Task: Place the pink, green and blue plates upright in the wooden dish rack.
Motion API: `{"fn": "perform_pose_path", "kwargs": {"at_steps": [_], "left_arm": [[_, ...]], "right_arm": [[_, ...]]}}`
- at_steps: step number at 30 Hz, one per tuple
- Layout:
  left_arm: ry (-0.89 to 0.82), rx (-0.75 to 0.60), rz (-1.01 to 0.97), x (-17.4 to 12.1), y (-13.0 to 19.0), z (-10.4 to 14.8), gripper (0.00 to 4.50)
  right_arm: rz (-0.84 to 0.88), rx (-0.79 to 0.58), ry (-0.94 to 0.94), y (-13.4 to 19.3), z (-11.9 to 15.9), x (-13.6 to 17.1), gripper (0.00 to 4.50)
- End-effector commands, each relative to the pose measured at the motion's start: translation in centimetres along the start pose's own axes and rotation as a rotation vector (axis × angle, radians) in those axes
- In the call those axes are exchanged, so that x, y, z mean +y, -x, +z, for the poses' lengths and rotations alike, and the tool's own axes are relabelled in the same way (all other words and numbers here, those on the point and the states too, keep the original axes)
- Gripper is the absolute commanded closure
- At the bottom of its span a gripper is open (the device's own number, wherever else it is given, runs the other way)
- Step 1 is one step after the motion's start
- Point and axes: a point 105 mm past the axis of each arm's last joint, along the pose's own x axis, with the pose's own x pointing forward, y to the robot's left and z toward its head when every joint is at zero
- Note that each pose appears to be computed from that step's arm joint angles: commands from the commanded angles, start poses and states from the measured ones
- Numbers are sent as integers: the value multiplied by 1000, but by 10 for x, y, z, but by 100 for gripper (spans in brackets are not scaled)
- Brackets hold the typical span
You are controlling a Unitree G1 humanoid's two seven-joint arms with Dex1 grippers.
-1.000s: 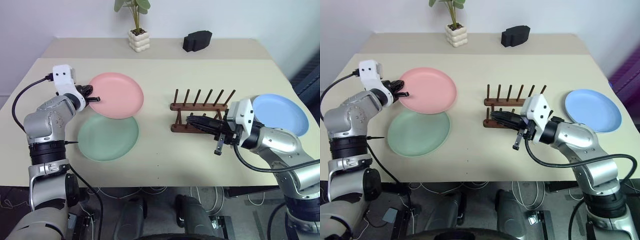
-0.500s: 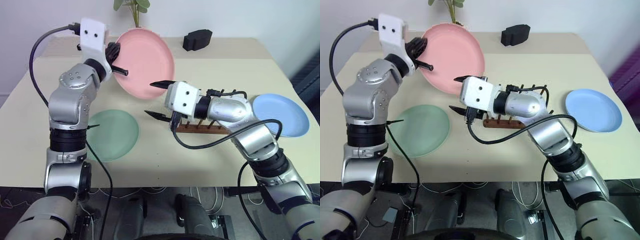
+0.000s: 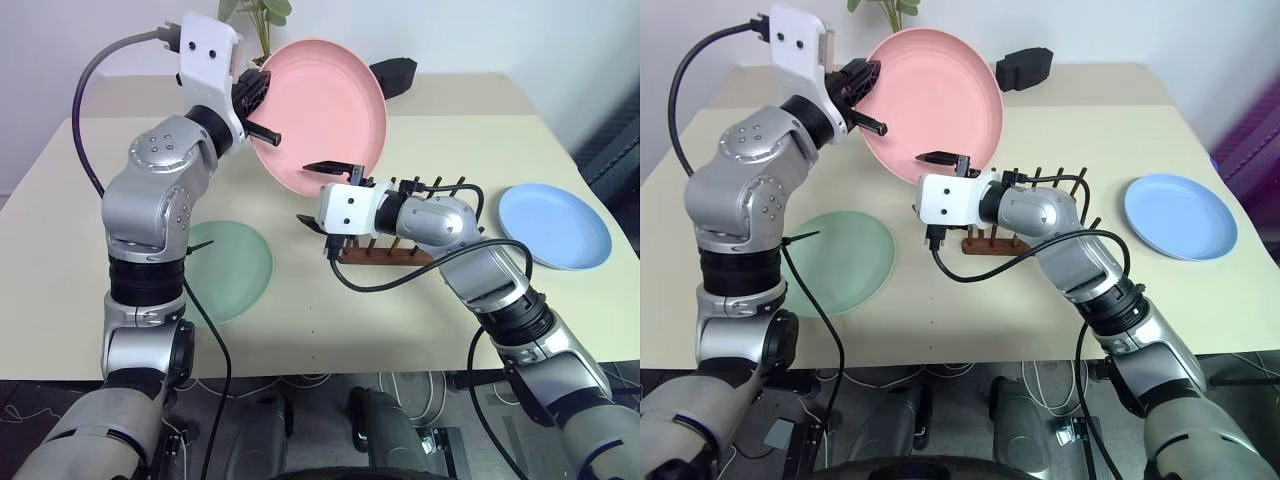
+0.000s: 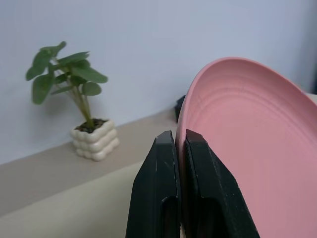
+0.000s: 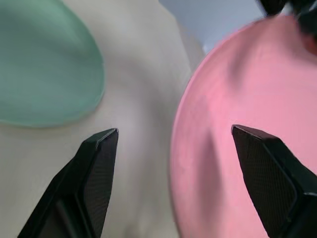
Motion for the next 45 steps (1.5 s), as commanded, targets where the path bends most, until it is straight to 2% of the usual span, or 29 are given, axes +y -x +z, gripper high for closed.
{"fn": "perform_pose_path", "kwargs": {"at_steps": [1, 2, 7, 8, 14, 17, 21, 23, 24, 29, 34, 36, 42, 45], "left_arm": [[-9, -78, -8, 1, 7, 26, 450], [-9, -76, -7, 2, 8, 26, 450], [12, -64, 13, 7, 8, 23, 450], [13, -65, 12, 7, 8, 23, 450], [49, -56, 2, 7, 9, 20, 450], [138, -88, -20, 7, 10, 23, 346], [247, -155, -12, 14, 14, 33, 144], [307, -237, 10, 23, 18, 46, 36], [329, -278, 38, 29, 20, 53, 4], [437, -387, 140, 60, 29, 67, 4], [333, -329, 171, 80, 41, 46, 4], [267, -312, 134, 79, 47, 36, 4], [217, -201, -132, 38, 60, -6, 4], [267, -119, -380, -6, 78, -31, 4]], "right_arm": [[-16, -14, 47, -2, 5, 0, 132], [-16, -13, 50, -3, 5, 1, 161], [-16, -14, 67, -6, 8, 6, 415], [-17, -9, 76, -6, 7, 7, 449], [-38, 13, 98, -5, 4, 6, 449], [-53, 8, 132, -3, 4, 5, 450], [-75, 12, 148, -2, 4, 1, 450], [-96, 15, 159, 0, 3, -4, 450], [-109, 16, 164, 1, 3, -7, 450], [-186, -5, 168, 13, 5, -28, 450], [-342, -175, -62, 52, 26, -69, 450], [-381, -236, -183, 71, 29, -80, 450], [-426, -314, -483, 123, 17, -83, 450], [-423, -360, -661, 153, 9, -75, 450]]}}
